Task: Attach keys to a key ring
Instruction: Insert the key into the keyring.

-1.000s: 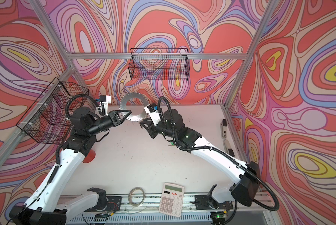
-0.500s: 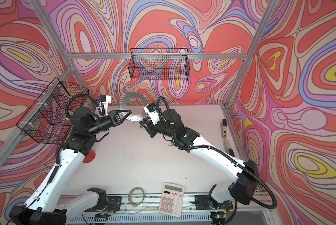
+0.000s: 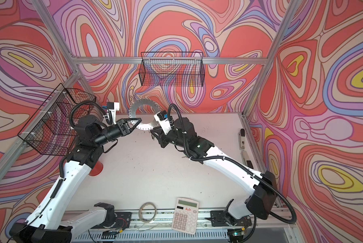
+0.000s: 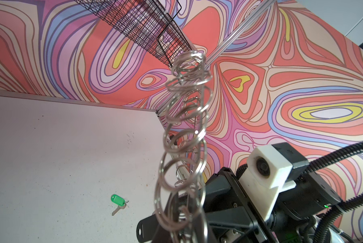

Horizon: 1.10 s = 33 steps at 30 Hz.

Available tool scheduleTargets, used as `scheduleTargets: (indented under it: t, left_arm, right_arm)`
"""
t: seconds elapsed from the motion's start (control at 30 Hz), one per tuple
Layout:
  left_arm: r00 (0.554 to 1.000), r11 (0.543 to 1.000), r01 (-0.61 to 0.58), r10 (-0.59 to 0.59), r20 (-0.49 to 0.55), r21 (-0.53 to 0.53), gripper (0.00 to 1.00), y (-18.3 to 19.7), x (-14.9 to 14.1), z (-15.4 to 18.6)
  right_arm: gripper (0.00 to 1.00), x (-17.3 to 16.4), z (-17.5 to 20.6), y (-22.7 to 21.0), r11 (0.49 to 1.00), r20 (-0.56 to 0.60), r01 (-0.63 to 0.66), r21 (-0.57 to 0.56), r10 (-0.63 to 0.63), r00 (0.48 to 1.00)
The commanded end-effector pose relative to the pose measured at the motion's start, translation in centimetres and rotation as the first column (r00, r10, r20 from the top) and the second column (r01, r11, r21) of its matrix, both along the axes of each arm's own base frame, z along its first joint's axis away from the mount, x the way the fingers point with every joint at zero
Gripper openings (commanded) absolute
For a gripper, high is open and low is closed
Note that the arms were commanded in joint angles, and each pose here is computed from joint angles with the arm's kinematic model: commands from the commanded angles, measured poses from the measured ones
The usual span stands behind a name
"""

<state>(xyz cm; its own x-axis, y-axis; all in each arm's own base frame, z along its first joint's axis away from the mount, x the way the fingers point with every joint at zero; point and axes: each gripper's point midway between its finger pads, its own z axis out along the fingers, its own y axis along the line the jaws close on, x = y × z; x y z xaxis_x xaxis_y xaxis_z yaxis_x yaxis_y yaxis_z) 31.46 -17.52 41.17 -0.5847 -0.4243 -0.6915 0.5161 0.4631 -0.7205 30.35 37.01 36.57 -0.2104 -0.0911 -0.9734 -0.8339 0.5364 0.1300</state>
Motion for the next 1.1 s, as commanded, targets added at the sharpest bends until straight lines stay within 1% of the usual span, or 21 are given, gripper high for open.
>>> scheduleTargets:
  t: [0.0,0.17,0.33,0.4,0.6,0.73,0.87,1.07]
  left_arm:
    - [0.996,1.0,0.009,-0.008,0.088,-0.012,0.0,-0.1,-0.8,2.7]
    - [0.997,1.0,0.008,-0.007,0.08,-0.009,0.0,0.0,-0.7,2.5]
    - [0.997,1.0,0.008,-0.008,0.074,-0.004,0.0,-0.1,-0.7,2.3]
    - [0.998,1.0,0.008,-0.008,0.069,-0.003,0.0,-0.1,-0.6,2.1]
    - [0.999,1.0,0.009,-0.01,0.051,0.009,0.0,-0.1,-0.5,1.7]
    - [1.0,0.999,0.003,-0.004,0.027,0.038,0.0,0.0,-0.4,1.1]
    - [1.0,0.999,0.009,-0.009,0.003,0.05,0.0,-0.2,0.1,0.2]
    - [0.998,0.999,0.048,-0.048,-0.051,0.016,0.0,-1.0,1.1,-1.6]
  right_arm:
    - [0.13,0.2,1.3,0.3,1.0,0.032,0.004,0.026,-0.005,0.999]
    - [0.05,0.0,1.7,0.1,0.999,0.03,0.006,0.035,-0.007,1.0]
    - [0.04,-0.3,1.7,-0.1,1.0,0.017,0.006,0.031,-0.007,1.0]
    - [0.0,-0.4,1.7,-0.2,0.999,0.013,0.006,0.031,-0.006,1.0]
    - [0.0,-0.5,1.3,-0.4,1.0,-0.021,0.014,0.01,-0.014,1.0]
    - [0.0,-0.4,0.2,-0.8,0.999,-0.08,0.034,-0.035,-0.036,0.996]
    - [0.0,-1.0,-1.1,-0.9,0.996,-0.163,0.017,-0.085,-0.031,0.986]
    - [0.0,-2.4,-3.7,-0.5,0.989,-0.332,-0.046,-0.14,-0.004,0.943]
